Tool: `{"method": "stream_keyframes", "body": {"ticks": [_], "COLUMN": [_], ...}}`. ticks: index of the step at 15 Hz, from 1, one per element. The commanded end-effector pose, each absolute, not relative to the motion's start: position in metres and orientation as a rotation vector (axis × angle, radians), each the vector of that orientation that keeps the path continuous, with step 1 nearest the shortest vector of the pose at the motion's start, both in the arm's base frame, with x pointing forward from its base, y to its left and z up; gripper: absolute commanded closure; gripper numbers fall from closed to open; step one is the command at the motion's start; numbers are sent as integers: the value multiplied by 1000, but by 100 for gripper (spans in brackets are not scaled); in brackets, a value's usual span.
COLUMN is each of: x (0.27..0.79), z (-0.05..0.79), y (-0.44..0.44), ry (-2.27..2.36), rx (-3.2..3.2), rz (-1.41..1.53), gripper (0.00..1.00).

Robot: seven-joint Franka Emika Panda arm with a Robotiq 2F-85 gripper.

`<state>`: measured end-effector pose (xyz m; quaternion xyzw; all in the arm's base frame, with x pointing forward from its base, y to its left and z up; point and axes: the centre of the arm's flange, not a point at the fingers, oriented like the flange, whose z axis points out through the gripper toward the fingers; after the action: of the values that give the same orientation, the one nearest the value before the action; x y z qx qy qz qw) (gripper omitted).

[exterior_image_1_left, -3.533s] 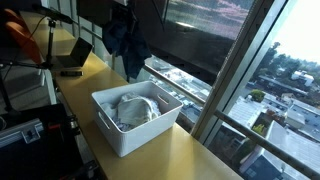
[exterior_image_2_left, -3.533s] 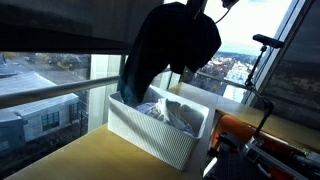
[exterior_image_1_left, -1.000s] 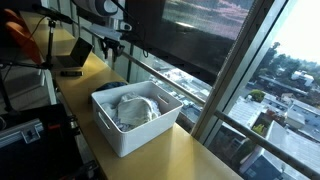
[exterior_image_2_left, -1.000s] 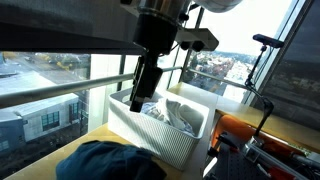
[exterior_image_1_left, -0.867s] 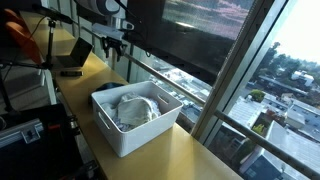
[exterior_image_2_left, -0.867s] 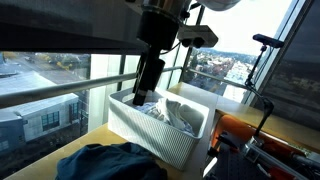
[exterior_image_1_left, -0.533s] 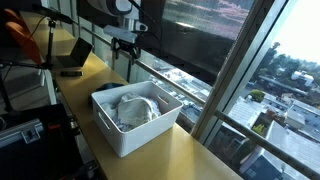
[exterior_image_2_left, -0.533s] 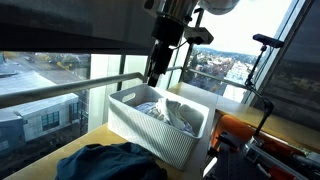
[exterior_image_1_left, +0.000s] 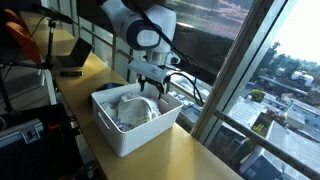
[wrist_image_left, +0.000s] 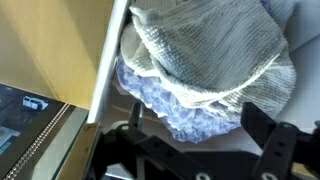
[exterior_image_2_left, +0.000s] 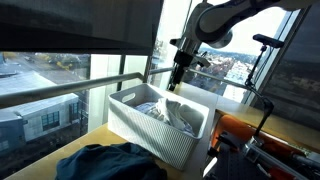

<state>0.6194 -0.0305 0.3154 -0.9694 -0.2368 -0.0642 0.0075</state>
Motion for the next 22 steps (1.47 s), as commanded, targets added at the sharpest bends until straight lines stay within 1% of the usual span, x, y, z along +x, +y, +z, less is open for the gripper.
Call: {"method": "stream_keyframes", "body": {"ticks": [1, 8, 12, 13, 14, 15, 18, 22], "x": [628, 644, 625, 621, 618, 616, 608, 603], "z": [274, 195, 163, 155, 150, 147, 163, 197], "y": [-36, -4, 38, 48, 54, 57, 54, 37], "ry": [-676, -643, -766, -791, -812, -821, -836, -823], "rx": [-3007, -2918, -2831, -2821, -2817, -2817, -2832, -2859], "rz": [-211, -101, -17, 2, 17, 29, 20, -25], "gripper": [0, 0, 0, 25, 26, 32, 57, 85]}}
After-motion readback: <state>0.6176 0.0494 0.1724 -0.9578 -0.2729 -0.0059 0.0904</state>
